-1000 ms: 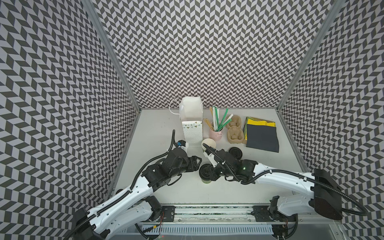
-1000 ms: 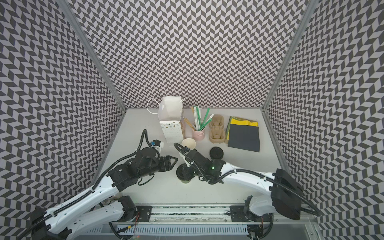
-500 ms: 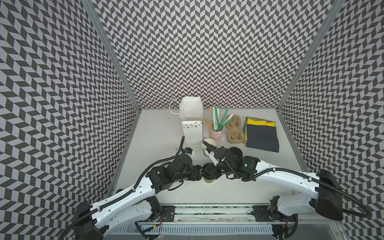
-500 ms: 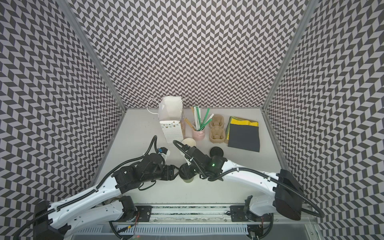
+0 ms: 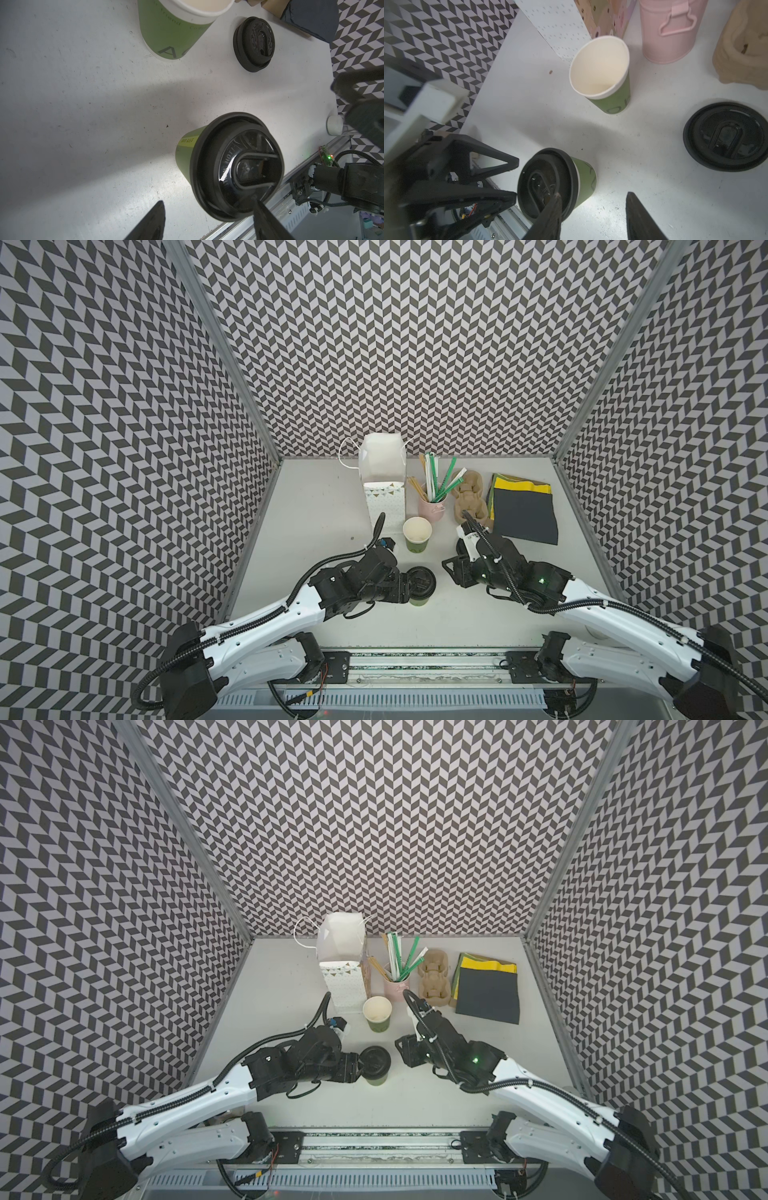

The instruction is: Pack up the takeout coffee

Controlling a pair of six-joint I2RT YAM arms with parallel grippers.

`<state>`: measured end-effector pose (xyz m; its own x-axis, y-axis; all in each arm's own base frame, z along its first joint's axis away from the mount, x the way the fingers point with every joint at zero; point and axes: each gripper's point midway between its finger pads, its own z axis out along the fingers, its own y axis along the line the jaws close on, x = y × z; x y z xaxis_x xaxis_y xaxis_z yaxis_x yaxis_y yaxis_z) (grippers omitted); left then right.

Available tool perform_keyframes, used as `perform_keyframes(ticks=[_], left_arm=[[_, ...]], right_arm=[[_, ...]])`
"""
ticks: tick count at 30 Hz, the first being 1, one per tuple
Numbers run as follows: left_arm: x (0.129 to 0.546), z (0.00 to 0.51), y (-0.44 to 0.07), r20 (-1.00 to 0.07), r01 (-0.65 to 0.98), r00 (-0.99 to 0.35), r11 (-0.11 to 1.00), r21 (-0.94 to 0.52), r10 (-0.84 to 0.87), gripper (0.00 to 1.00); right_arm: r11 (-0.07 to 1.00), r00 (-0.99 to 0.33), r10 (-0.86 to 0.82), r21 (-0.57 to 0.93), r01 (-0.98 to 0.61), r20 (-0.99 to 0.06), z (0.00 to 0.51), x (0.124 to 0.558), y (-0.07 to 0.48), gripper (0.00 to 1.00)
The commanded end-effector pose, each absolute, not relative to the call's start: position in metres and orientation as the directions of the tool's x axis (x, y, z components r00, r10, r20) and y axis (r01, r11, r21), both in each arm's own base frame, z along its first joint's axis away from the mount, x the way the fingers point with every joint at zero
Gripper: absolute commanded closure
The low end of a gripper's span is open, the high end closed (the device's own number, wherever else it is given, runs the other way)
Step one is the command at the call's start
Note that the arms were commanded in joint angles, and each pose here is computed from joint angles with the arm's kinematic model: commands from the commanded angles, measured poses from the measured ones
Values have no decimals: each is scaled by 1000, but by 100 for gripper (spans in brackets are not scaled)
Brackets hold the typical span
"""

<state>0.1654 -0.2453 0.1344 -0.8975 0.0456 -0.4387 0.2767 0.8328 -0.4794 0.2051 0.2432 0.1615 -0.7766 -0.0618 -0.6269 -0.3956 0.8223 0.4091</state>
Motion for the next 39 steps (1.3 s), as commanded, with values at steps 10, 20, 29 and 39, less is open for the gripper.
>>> perform_keyframes(ticks=[10, 20, 29, 39], left_arm=[[162, 107, -235, -412, 267, -908, 869, -417, 82, 31], [153, 84, -229, -372, 248, -924, 876, -413, 87, 31], [146, 73, -225, -349, 240, -933, 876, -419, 89, 32], [137, 58, -222, -322, 224, -943, 877, -426, 84, 32]], right_arm=[[734, -786, -71, 502, -458, -614, 148, 199, 266, 49], [723, -793, -89, 508, -468, -603, 135, 202, 275, 49], [730, -799, -88, 507, -458, -596, 131, 211, 273, 50], [817, -851, -141, 426, -388, -505, 83, 207, 255, 53]])
